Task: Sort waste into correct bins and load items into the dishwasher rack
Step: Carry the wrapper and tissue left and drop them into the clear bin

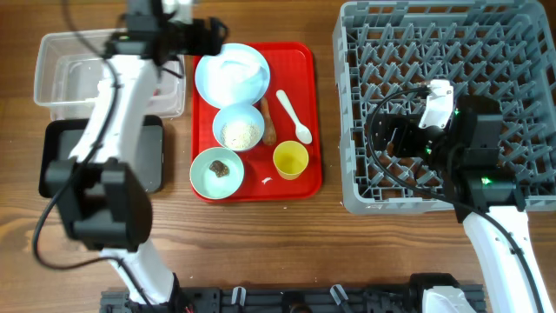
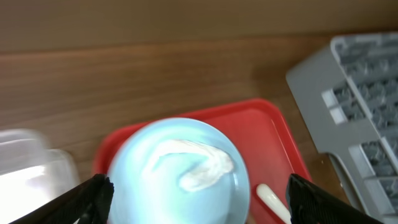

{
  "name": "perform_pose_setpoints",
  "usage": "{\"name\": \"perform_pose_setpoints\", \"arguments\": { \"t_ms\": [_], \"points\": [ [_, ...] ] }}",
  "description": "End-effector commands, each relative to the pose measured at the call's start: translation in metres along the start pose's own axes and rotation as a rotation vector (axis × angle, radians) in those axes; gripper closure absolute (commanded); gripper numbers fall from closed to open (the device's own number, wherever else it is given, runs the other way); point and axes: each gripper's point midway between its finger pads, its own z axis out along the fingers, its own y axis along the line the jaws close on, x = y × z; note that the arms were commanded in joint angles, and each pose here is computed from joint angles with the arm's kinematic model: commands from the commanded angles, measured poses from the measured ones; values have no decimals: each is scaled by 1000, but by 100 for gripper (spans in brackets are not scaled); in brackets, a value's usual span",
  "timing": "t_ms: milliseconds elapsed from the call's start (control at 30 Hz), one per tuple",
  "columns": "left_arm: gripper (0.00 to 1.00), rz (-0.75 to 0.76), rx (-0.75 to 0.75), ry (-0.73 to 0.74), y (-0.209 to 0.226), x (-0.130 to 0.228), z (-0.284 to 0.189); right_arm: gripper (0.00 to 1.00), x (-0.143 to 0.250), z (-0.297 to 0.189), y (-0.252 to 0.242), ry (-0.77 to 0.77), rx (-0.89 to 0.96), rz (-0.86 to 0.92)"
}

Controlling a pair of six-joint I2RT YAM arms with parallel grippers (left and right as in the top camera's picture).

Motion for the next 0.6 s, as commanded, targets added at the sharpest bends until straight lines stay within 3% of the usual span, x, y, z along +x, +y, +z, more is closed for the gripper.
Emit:
{"name": "perform_pose_setpoints", "arguments": {
  "t_ms": [0, 100, 567],
  "points": [
    [10, 41, -38, 100, -4, 37, 55, 0, -8, -1, 7, -13, -24, -3],
    [4, 66, -36, 109, -11, 49, 84, 0, -8, -1, 7, -12, -24, -2],
    [2, 50, -85, 219, 16, 111, 147, 0, -7, -1, 7, -7, -23, 1]
  ]
}}
